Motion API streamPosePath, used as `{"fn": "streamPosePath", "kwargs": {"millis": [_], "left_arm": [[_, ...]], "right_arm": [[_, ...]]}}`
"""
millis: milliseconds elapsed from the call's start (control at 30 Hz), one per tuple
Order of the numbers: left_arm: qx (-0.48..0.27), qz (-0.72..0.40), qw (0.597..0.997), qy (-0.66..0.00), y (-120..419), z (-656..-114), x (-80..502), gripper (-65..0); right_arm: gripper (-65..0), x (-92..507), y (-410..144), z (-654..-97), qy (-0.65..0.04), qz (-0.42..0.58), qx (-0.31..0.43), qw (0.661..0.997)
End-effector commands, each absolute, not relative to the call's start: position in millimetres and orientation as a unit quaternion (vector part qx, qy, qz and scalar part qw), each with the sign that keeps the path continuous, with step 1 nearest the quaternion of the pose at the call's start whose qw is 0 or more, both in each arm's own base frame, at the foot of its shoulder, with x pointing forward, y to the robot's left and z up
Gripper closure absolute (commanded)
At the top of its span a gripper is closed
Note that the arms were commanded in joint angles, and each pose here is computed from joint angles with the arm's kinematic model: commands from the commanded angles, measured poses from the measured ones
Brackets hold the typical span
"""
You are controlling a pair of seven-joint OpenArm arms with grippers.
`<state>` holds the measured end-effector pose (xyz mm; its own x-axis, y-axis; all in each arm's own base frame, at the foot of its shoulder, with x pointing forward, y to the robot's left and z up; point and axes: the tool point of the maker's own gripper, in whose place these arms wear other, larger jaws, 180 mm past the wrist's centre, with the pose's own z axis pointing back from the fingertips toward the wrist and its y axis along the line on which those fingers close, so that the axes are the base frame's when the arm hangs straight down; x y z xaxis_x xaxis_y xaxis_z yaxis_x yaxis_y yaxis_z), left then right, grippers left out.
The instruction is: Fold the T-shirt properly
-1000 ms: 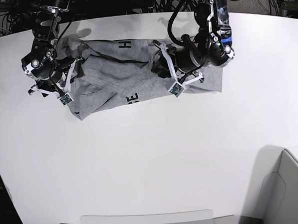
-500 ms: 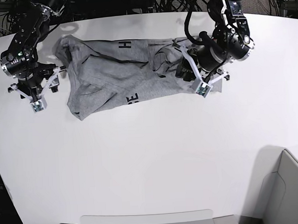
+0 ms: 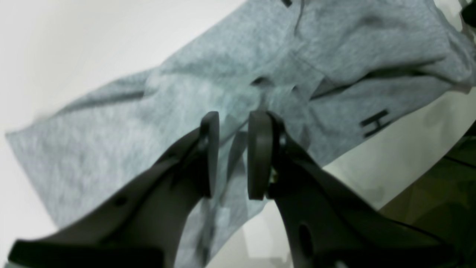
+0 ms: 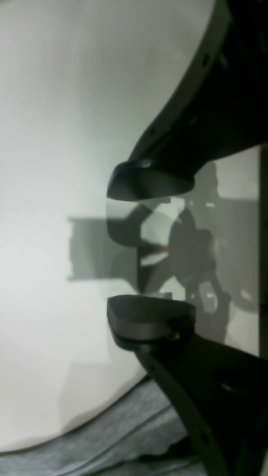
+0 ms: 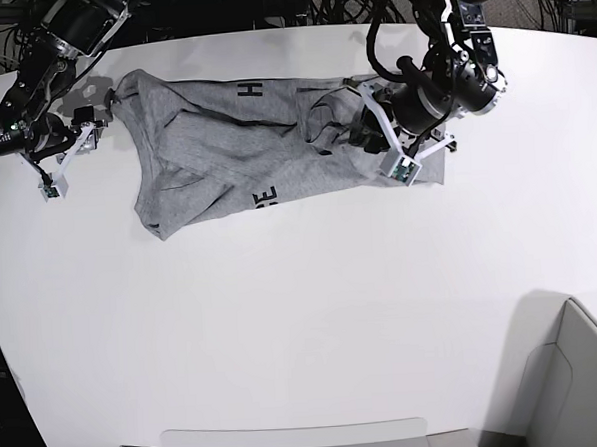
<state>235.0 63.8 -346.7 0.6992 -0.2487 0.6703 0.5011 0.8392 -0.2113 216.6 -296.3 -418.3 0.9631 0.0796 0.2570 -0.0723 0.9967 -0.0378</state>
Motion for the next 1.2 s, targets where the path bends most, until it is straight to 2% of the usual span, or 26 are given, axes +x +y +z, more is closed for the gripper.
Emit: {"fn": "streamPosePath", "kwargs": {"millis": [0, 133, 333, 633, 767, 833, 933, 1167], "left_arm": [[-0.199, -0.209, 0.892, -0.348, 60, -336, 241, -13.3], [-0.204, -0.205, 0.896, -0.338, 60, -344, 239, -13.3], [-0.21, -0.201, 0.9, -0.324, 59, -353, 236, -13.3], [-0.21, -0.202, 0.9, -0.324, 59, -353, 236, -13.3], [-0.21, -0.202, 0.9, -0.324, 59, -353, 236, -13.3], [-0.21, -0.202, 0.9, -0.324, 59, -353, 236, -13.3], [-0.21, -0.202, 0.9, -0.324, 59, -353, 236, -13.3], [-0.21, -0.201, 0.9, -0.324, 59, -353, 236, -13.3]], "right_arm": [[-40.5, 216, -289, -427, -0.122, 0.046, 0.0, 0.992], [-40.5, 215, -281, -434, -0.114, 0.049, 0.015, 0.992], [-40.5, 237, -258, -422, -0.15, 0.084, 0.043, 0.984], [-40.5, 319, -249, -309, -0.323, 0.134, -0.036, 0.936], [-40.5, 325, -243, -304, -0.338, 0.128, -0.028, 0.932], [-40.5, 318, -238, -316, -0.33, 0.12, 0.0, 0.936], [-40.5, 314, -223, -336, -0.337, 0.097, 0.09, 0.932], [-40.5, 301, -198, -346, -0.359, 0.083, 0.26, 0.893]]}}
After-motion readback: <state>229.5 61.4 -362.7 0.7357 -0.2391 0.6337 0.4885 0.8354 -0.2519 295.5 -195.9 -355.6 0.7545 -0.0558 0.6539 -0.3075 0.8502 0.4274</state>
